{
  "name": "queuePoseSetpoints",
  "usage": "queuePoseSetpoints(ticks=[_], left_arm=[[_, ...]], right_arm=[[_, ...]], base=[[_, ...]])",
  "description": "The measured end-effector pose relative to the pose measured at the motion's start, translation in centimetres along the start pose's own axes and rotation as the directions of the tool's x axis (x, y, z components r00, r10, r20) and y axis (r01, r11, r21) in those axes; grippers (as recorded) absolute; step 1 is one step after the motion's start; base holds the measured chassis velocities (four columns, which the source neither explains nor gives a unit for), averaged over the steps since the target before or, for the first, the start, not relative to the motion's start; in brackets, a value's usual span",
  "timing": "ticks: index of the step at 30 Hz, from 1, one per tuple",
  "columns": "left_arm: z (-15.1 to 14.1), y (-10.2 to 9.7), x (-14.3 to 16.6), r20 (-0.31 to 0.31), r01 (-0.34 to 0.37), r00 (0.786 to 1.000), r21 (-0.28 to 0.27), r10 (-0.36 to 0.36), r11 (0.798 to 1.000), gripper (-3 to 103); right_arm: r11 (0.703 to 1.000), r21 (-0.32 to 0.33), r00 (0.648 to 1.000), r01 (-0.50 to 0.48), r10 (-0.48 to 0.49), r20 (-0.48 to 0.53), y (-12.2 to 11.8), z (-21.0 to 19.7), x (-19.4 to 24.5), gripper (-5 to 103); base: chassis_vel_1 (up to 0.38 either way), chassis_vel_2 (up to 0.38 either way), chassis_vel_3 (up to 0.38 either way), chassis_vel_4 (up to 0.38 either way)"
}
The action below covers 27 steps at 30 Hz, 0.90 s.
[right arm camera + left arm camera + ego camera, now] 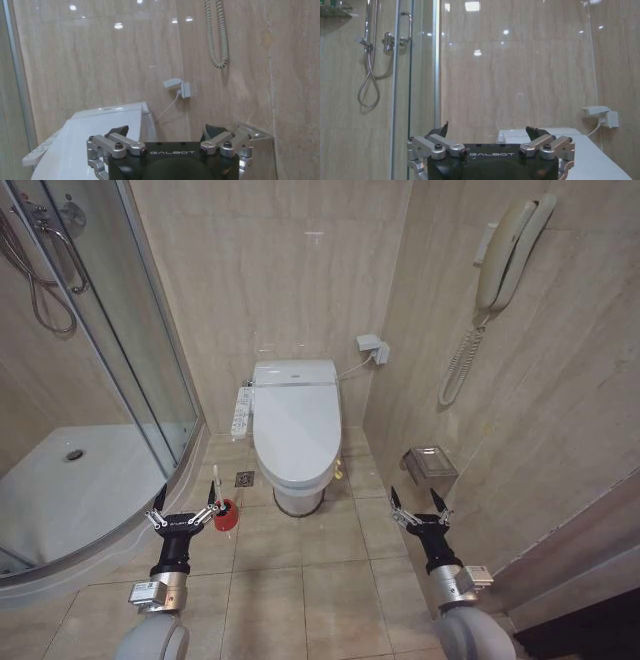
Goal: Open the toilet lid, clean the toilet bowl with a toilet brush, close the toilet lid, and flush.
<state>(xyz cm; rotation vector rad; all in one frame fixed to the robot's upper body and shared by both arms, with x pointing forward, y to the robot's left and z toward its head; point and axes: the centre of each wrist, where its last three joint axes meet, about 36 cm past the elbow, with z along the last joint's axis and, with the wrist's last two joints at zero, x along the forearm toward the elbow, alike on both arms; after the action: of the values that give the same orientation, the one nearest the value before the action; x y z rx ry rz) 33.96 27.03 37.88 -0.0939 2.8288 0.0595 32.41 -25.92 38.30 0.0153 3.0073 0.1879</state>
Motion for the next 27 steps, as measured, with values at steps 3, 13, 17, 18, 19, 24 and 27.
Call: queuePoseSetpoints(ticks=[3,13,17,18,19,24,27], left_arm=[[0.0,0.0,0.0,0.0,0.0,1.0,0.0,0.0,1.0,100],[0.0,0.0,0.0,0.0,0.0,1.0,0.0,0.0,1.0,100],[0.0,0.0,0.0,0.0,0.0,1.0,0.0,0.0,1.0,100],[0.0,0.0,0.0,0.0,0.0,1.0,0.0,0.0,1.0,100],[0.0,0.0,0.0,0.0,0.0,1.0,0.0,0.0,1.0,100],[0.0,0.0,0.0,0.0,0.0,1.0,0.0,0.0,1.0,100],[0.0,0.0,0.0,0.0,0.0,1.0,0.0,0.0,1.0,100]], right_arm=[[1.0,-0.001,1.0,-0.001,0.001,0.002,0.01,0.03,-0.01,100],[1.0,-0.001,1.0,-0.01,0.01,-0.003,-0.03,0.07,0.02,100],[1.0,-0.007,1.0,-0.02,0.02,-0.002,-0.19,0.18,-0.03,100],[1.0,-0.007,1.0,-0.02,0.02,-0.002,-0.19,0.18,-0.03,100],[1.0,-0.008,1.0,-0.02,0.02,-0.001,-0.26,0.2,-0.05,100],[1.0,-0.01,1.0,-0.023,0.023,0.004,-0.52,0.27,-0.15,100],[1.0,-0.01,1.0,-0.022,0.022,0.006,-0.64,0.35,-0.14,100]], base=[[0.0,0.0,0.0,0.0],[0.0,0.0,0.0,0.0],[-0.002,-0.003,0.004,-0.016],[0.0,0.0,0.0,0.0],[0.0,0.0,0.0,0.0],[-0.09,0.067,0.074,-0.093],[-0.163,0.152,0.156,-0.151]])
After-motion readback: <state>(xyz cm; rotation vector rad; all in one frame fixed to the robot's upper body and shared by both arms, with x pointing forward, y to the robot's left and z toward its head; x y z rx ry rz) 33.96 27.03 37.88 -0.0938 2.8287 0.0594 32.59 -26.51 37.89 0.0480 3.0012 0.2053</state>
